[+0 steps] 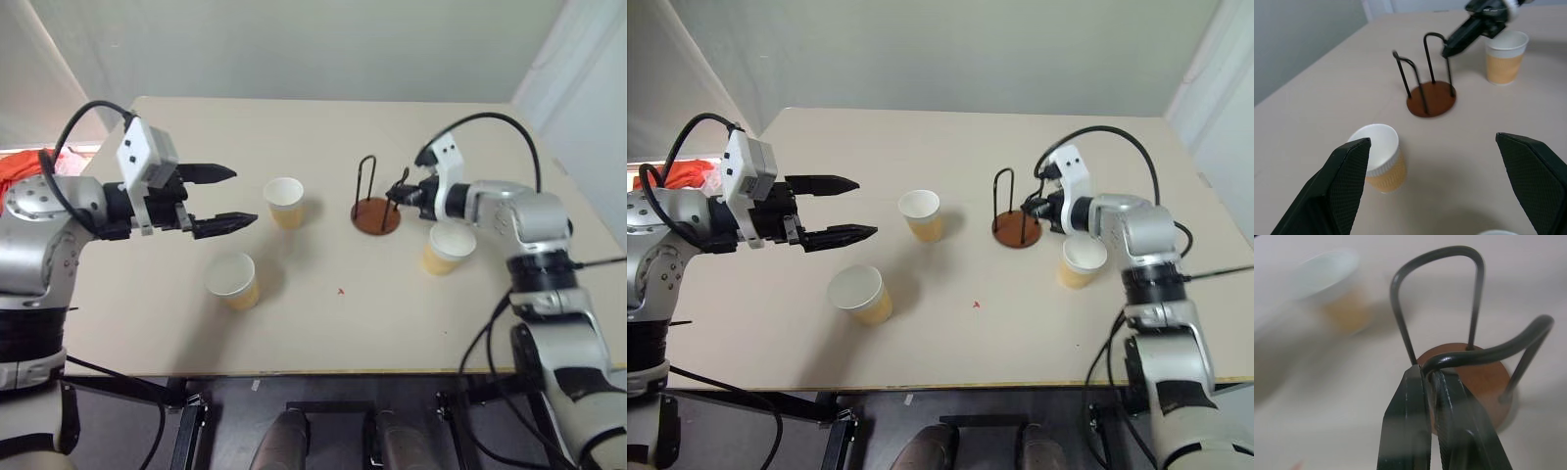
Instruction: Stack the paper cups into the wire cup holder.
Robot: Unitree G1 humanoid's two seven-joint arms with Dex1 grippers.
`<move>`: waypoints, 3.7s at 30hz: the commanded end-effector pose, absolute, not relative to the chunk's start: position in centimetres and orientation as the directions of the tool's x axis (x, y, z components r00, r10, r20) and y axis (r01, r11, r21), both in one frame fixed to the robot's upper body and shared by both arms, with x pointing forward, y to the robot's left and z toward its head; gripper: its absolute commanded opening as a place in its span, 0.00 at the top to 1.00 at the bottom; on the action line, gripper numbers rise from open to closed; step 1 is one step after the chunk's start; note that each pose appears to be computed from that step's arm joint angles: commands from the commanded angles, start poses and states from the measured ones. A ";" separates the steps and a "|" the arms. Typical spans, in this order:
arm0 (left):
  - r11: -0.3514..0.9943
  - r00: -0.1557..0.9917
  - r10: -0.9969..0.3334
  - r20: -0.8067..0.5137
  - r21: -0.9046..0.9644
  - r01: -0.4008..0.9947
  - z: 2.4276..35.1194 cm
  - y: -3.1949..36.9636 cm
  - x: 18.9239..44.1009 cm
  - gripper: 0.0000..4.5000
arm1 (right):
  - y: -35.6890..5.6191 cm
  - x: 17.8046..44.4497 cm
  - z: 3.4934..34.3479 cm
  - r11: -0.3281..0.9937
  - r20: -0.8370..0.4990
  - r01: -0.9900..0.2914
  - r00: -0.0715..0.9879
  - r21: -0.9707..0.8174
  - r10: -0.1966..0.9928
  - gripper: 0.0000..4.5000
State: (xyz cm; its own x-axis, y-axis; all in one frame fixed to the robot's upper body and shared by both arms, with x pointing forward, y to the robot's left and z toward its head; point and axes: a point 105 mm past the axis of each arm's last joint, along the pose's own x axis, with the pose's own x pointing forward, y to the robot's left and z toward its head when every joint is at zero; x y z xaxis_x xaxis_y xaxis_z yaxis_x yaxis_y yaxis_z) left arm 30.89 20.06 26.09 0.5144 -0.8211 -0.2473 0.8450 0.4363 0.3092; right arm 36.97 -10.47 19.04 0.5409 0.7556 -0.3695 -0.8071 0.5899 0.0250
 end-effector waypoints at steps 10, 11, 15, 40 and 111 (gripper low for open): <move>0.251 0.340 -0.874 -0.348 0.276 0.928 26.0 19.3 27.6 0.00 | -7.6 28.5 18.6 0.249 -0.447 -0.968 0.221 0.005 0.867 1.00; 0.240 0.329 -0.873 -0.359 0.269 0.933 25.7 19.2 27.4 0.00 | -7.6 28.5 18.4 0.252 -0.455 -0.968 0.226 -0.004 0.861 1.00; 0.229 0.316 -0.872 -0.374 0.259 0.939 25.3 19.2 27.1 0.00 | -7.6 28.9 17.9 0.270 -0.471 -0.963 0.242 -0.009 0.848 1.00; 0.206 0.299 -0.912 -0.279 0.319 0.925 27.0 18.4 29.2 0.00 | -17.4 31.2 24.0 0.264 -0.643 -0.856 0.510 -0.444 0.571 0.02; 0.088 0.269 -0.740 -0.617 0.307 0.947 24.3 21.8 25.3 0.00 | -5.3 30.7 25.9 -0.202 -0.593 -0.838 0.169 -0.507 0.788 0.04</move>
State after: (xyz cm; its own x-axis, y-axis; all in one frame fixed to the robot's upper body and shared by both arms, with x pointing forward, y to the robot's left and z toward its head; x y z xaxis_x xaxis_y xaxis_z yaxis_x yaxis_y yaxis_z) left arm 25.95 22.10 23.67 0.2978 -0.7607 -0.5768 0.9479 0.1640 0.2732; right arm 30.55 -5.52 23.87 0.1308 0.7282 -0.6727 -0.8544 -0.2614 -0.4491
